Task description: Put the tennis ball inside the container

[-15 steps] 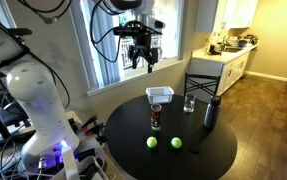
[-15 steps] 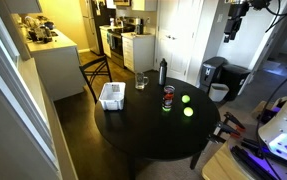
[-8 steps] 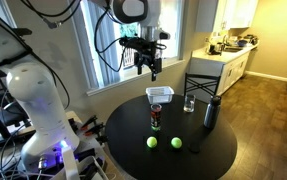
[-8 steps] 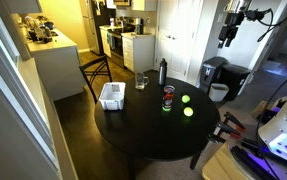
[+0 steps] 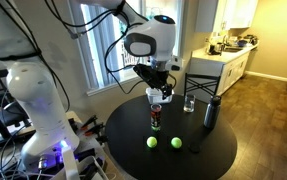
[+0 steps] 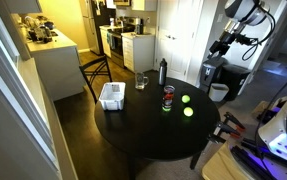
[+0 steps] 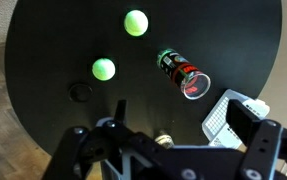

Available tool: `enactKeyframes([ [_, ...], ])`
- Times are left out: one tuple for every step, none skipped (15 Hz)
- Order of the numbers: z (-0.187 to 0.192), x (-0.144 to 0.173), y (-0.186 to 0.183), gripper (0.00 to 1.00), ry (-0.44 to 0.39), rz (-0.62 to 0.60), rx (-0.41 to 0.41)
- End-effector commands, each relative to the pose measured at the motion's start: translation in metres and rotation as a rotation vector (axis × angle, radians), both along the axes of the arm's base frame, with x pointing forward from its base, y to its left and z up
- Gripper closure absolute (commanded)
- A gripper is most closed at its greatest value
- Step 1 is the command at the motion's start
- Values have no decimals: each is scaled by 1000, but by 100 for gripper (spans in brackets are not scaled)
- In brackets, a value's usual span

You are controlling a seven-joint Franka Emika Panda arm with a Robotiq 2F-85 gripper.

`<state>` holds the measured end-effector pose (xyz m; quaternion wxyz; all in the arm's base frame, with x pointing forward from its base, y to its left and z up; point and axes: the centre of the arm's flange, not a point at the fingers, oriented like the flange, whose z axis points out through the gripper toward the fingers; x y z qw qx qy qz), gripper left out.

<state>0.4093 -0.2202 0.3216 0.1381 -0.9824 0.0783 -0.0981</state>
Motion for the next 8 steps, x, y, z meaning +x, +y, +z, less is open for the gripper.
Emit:
enactKeyframes([
  [-56, 30, -15, 0, -41, -20, 48],
  [-67, 35, -15, 0, -42, -30, 63],
  [-84, 43, -16, 0, -28, -47, 76],
  [-96, 48, -17, 0, -20, -59, 90],
  [-113, 55, -22, 0, -3, -82, 97],
  [-125, 59, -25, 0, 16, -102, 105],
  [-143, 64, -31, 0, 34, -127, 107],
  [-157, 66, -38, 0, 53, -150, 109],
])
